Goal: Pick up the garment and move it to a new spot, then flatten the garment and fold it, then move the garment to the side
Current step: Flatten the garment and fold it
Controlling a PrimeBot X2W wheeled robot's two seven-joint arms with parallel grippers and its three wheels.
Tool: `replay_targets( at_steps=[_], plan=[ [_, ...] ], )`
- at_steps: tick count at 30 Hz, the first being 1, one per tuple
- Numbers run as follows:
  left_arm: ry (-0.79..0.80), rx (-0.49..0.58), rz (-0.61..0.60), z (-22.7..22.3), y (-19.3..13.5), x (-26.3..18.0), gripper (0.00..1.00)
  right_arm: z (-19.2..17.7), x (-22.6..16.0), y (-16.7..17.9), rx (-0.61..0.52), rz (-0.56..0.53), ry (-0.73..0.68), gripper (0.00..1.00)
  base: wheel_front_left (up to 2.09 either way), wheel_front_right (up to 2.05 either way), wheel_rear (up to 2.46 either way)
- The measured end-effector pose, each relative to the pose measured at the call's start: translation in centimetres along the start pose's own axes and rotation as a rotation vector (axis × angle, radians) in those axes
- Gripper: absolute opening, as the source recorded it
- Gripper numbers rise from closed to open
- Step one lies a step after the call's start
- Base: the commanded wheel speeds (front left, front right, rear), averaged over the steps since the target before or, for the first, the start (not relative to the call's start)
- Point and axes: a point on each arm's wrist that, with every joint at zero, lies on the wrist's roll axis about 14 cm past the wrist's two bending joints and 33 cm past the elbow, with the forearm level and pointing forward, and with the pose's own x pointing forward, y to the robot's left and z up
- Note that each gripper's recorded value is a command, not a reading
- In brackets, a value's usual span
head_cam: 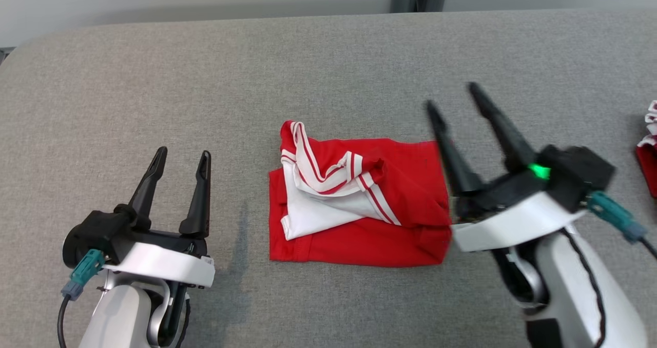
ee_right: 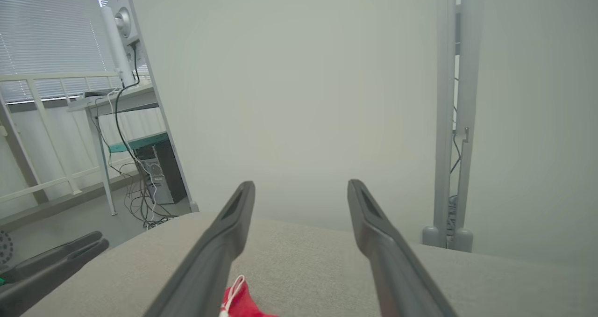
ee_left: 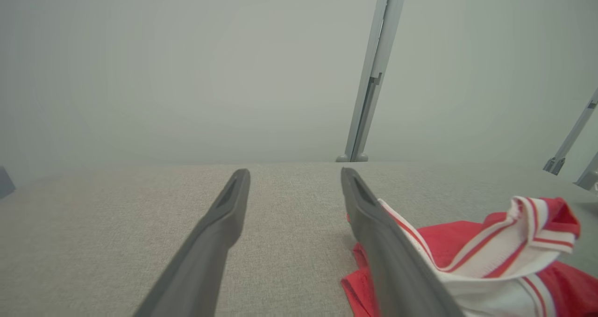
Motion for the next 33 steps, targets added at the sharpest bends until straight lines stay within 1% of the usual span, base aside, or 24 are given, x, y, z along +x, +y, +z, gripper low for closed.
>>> replay_targets(
  at_steps=[6, 9, 12, 18, 29, 33],
  plan=[
    [0.004, 0.012, 0.009, 0.0, 0.3, -0.5, 1.0, -0.3, -4.0, -6.0, -0.061, -0.198, 0.046, 1.0, 0.0, 0.0, 0.0],
    [0.006, 0.021, 0.018, 0.1, 0.6, -0.9, 1.0, -0.7, -6.3, -8.0, -0.072, -0.275, 0.075, 1.0, 0.0, 0.0, 0.0],
    [0.006, 0.028, 0.022, 0.3, 0.6, -1.4, 1.0, -1.2, -8.3, -9.1, -0.08, -0.325, 0.107, 1.0, 0.0, 0.0, 0.0],
    [-0.001, 0.034, 0.026, 1.0, 0.5, -2.1, 1.0, -1.2, -10.1, -9.7, -0.085, -0.36, 0.126, 1.0, 0.0, 0.0, 0.0],
    [-0.009, 0.043, 0.033, 1.7, 0.6, -2.5, 1.0, -1.6, -10.4, -9.6, -0.076, -0.364, 0.141, 1.0, 0.0, 0.0, 0.0],
    [-0.004, 0.042, 0.032, 1.6, 0.6, -2.5, 1.0, -2.2, -10.4, -9.7, -0.072, -0.361, 0.167, 1.0, 0.0, 0.0, 0.0]
  ],
)
